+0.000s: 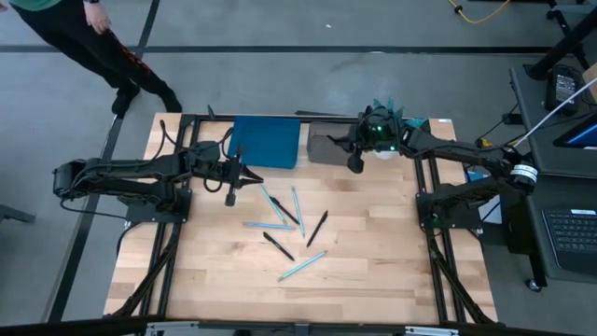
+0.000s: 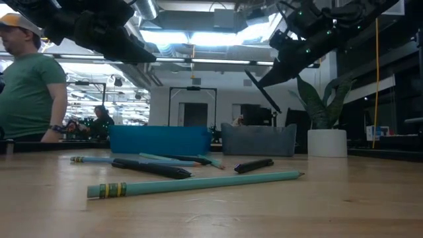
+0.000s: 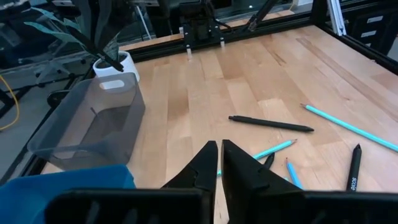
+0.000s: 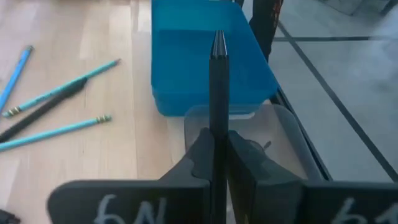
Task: Sort pens & pencils
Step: Put the black pen into the black bin
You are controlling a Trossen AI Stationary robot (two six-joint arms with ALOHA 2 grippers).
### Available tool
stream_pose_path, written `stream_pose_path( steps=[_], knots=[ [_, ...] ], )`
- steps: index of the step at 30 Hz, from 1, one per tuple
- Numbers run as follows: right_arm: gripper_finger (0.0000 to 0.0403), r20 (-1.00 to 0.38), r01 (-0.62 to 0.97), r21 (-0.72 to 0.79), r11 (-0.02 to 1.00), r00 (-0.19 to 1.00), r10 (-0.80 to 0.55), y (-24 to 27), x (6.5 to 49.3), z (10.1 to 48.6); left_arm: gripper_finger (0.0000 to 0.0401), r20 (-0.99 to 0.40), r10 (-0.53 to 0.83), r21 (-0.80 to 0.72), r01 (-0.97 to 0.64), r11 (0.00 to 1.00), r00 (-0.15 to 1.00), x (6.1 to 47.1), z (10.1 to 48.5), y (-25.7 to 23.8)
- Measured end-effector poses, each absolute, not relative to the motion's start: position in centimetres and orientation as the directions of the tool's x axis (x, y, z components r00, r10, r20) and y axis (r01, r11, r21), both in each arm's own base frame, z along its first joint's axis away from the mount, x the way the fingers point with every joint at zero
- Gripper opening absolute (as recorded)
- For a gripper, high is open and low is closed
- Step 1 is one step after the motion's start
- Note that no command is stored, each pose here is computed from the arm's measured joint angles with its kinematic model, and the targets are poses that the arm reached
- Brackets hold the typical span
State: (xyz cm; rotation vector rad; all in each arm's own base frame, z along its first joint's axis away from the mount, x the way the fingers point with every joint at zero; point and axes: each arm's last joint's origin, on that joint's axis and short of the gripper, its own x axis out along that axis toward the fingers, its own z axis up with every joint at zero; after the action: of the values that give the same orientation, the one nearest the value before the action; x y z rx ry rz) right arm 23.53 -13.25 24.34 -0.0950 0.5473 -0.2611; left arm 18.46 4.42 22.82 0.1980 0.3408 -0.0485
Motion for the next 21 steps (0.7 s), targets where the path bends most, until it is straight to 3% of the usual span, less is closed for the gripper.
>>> stream_pose_path(
  steps=[15,21],
  knots=[
    [0.0023,-0.61,0.17,-0.194,0.966,0.751,-0.254,-15.4,25.6,24.9,0.001,-0.333,-0.013,0.179,0.077,0.981,0.943,18.5,22.9,4.4],
    [0.0023,-0.731,0.165,-0.136,0.977,0.648,-0.211,-17.2,26.8,24.3,0.0001,-0.333,-0.013,0.178,0.077,0.981,0.943,18.5,22.9,4.4]
  ],
)
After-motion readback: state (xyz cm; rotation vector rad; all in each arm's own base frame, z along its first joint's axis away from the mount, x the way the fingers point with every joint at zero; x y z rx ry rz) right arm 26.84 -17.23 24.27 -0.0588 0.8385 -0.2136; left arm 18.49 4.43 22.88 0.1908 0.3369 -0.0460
